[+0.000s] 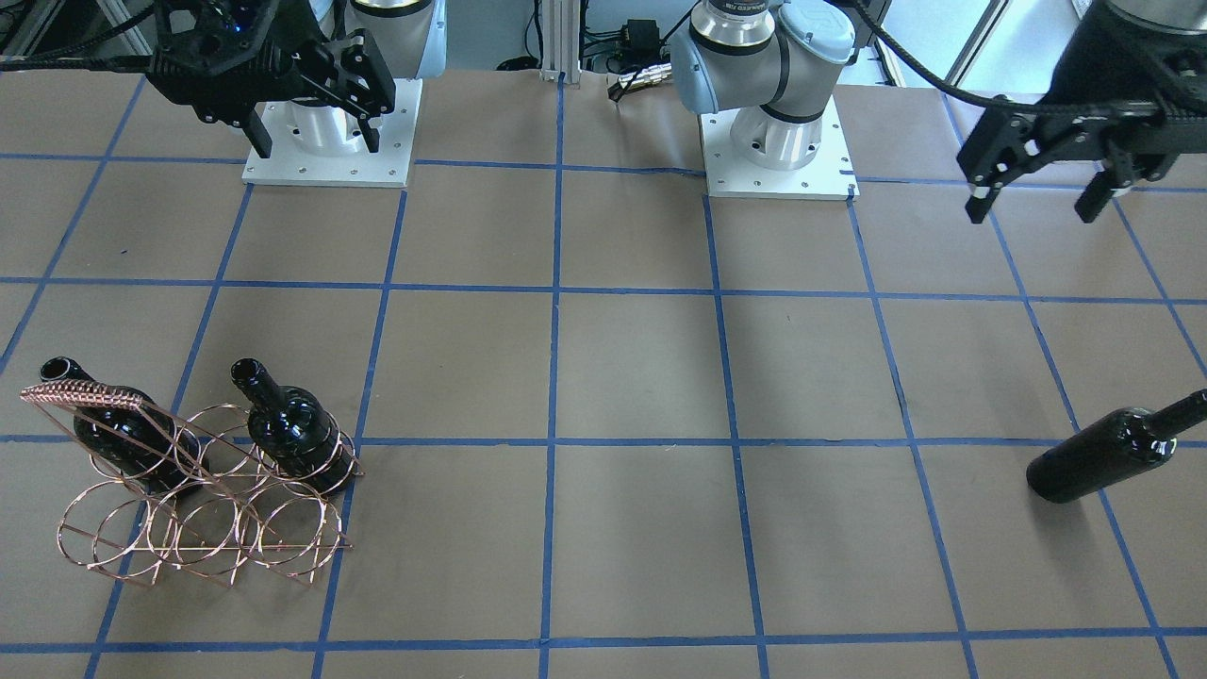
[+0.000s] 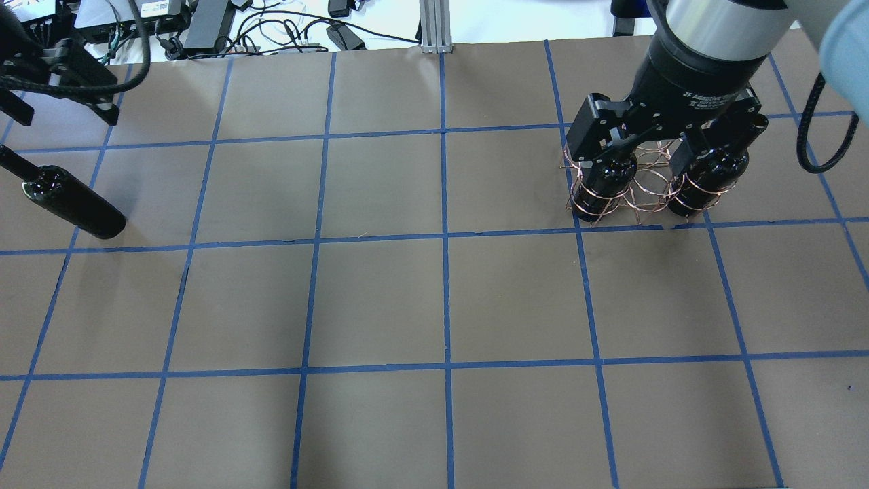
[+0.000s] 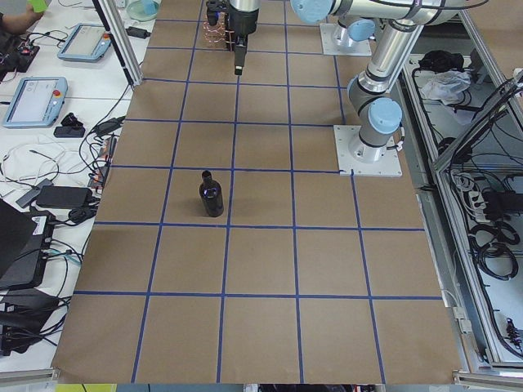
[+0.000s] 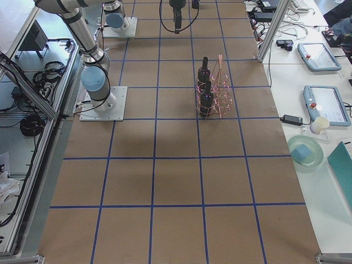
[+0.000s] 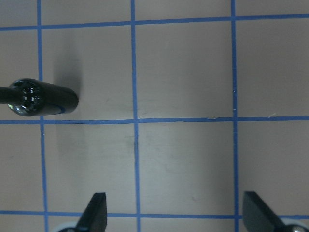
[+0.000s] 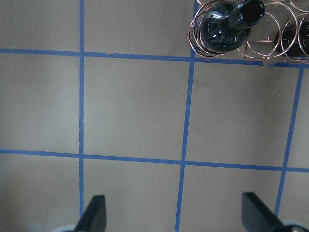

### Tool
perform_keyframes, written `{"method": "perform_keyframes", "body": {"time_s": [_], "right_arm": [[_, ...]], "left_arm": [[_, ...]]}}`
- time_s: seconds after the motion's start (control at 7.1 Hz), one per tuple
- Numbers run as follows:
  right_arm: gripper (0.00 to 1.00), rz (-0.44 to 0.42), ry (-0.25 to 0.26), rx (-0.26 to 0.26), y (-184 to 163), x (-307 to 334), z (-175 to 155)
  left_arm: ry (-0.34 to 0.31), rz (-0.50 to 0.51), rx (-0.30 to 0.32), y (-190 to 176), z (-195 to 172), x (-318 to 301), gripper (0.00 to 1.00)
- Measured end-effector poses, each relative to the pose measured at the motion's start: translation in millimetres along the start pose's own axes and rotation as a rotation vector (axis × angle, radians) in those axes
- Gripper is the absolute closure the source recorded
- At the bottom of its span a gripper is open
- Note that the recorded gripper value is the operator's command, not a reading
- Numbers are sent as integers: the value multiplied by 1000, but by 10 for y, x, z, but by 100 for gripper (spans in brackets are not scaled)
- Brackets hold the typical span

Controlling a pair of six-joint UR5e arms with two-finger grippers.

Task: Place wine into wine basket
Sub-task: 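Lower the left gripper around the neck of the lying black bottle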

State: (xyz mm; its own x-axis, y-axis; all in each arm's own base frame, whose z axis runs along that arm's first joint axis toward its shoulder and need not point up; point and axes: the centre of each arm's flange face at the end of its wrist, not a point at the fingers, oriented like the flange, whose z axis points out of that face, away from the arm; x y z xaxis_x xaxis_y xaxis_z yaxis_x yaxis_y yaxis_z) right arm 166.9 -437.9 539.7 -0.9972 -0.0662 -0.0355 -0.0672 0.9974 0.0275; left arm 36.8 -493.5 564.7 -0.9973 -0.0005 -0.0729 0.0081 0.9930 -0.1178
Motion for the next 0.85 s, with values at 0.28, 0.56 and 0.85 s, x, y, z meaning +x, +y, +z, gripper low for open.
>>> {"method": "perform_keyframes", "body": {"time_s": [0.28,0.56,0.85], "right_arm": [[0,-2,1,-3,4,2,17],[0,-7,-1,0,-6,0,22],[0,-7,-2,10,-20,-2,19]], "left_arm": [[-4,30,-41,47,306,-1116,0],[-23,95,-28,-100,713,-1709,0],[-20,141,-33,-235,1103,-2019,0]]}}
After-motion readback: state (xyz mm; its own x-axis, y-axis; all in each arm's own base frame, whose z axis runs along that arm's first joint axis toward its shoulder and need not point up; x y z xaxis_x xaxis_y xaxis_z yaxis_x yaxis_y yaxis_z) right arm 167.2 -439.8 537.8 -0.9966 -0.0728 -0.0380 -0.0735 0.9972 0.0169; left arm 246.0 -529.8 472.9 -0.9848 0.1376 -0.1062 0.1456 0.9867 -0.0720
